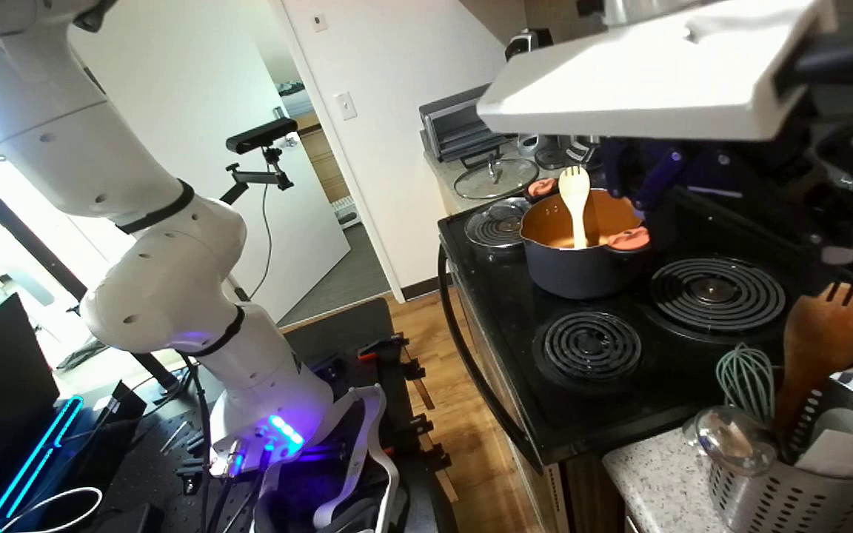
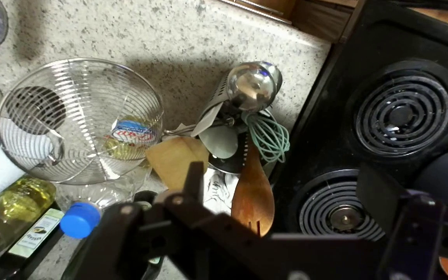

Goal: Remove the wooden spatula from the the holder and place it inside the pot on the stove

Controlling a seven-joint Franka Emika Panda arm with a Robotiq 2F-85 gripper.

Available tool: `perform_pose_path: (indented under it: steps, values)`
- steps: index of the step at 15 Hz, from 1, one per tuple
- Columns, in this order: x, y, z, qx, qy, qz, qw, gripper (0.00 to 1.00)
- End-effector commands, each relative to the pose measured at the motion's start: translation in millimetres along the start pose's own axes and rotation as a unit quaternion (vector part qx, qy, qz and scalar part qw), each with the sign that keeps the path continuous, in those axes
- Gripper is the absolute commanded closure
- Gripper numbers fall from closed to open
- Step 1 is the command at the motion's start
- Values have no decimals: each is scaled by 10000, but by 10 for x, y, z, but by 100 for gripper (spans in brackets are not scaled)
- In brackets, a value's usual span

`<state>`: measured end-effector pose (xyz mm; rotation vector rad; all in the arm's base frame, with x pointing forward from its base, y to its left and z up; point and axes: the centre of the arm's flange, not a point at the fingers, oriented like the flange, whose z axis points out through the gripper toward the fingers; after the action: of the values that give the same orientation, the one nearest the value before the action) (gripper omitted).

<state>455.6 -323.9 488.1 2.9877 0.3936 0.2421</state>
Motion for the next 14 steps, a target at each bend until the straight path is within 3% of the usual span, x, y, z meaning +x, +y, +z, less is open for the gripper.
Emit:
perform_pose_path:
  steps: [1, 9, 14]
  values:
    - [122, 112, 286, -286, -115, -113, 9995, 0]
    - [226, 243, 572, -528, -292, -463, 9971, 0]
    - [280, 274, 516, -204, -270, -781, 9964, 0]
